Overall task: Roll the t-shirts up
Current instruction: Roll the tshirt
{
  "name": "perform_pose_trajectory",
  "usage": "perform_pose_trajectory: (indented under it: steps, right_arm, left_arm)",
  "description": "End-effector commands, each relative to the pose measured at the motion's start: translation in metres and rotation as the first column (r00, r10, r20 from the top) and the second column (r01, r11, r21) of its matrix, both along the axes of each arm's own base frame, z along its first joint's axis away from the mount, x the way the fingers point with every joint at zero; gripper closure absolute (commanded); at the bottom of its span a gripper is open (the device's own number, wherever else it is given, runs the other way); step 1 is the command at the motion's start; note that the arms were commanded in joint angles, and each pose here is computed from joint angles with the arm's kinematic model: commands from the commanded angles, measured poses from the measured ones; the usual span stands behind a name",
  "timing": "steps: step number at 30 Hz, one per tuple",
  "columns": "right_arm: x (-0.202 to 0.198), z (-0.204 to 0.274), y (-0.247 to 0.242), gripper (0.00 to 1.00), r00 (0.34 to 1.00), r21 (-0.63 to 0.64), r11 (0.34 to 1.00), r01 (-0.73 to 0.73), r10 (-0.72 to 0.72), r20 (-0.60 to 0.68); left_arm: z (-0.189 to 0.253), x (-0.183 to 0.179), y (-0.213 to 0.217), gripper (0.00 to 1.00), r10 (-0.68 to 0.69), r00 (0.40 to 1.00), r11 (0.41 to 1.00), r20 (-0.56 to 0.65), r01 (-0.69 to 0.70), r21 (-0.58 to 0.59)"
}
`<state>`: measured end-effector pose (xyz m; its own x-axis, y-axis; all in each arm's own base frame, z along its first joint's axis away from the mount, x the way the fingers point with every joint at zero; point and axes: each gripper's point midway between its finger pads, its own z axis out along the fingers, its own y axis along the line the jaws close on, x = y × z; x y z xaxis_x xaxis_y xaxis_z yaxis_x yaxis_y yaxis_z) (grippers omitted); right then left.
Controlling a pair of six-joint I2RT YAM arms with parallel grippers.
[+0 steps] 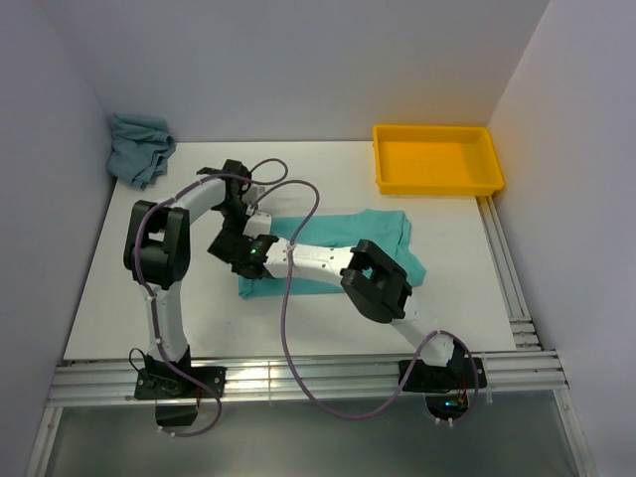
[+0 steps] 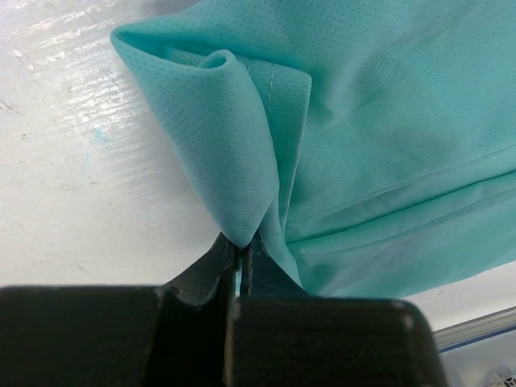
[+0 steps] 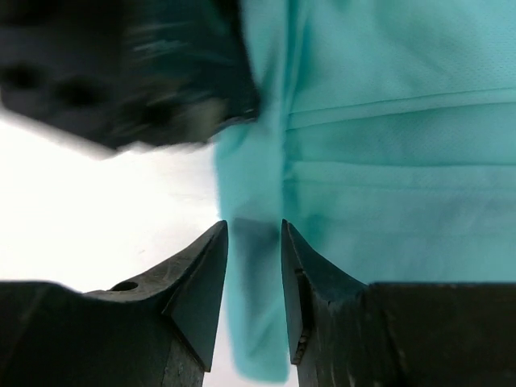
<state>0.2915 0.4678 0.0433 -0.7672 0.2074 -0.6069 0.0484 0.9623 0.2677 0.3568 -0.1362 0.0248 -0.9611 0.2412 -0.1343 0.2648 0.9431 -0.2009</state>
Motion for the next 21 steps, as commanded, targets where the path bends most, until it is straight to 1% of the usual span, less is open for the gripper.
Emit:
perform_pose_trajectory:
  steps: [1, 2, 5, 8, 11, 21]
  right_arm:
    - [-0.001, 0.031, 0.004, 0.59, 0.995, -0.032, 0.999, 0.016, -0.013, 0.099]
    - [0.0, 0.038, 0.006, 0.59, 0.993, -0.037, 0.999, 0.018, -0.014, 0.117]
    - [-0.002, 0.037, 0.012, 0.59, 0.993, -0.057, 0.998, 0.005, 0.001, 0.118]
    - [-0.001, 0.024, 0.014, 0.59, 0.994, -0.094, 0.996, 0.0, 0.01, 0.112]
    - [0.003, 0.026, 0.013, 0.59, 0.992, -0.116, 0.993, 0.009, 0.006, 0.127]
    - [0.007, 0.005, 0.009, 0.55, 0.991, -0.214, 0.977, 0.005, 0.023, 0.129]
  left_arm:
    - [0.005, 0.003, 0.0, 1.0, 0.003, 1.0, 0.999, 0.005, -0.003, 0.036]
    - [0.006, 0.003, 0.0, 1.0, 0.006, 1.0, 0.999, 0.005, -0.006, 0.038]
    - [0.008, 0.002, -0.002, 1.0, 0.003, 1.0, 0.999, 0.005, -0.003, 0.04]
    - [0.009, 0.001, -0.004, 1.0, -0.001, 1.0, 0.999, 0.003, 0.001, 0.045]
    - [0.009, 0.0, -0.006, 1.0, -0.008, 1.0, 0.998, 0.002, 0.007, 0.055]
    - [0.01, 0.0, -0.011, 1.0, -0.014, 1.0, 0.998, -0.001, 0.014, 0.069]
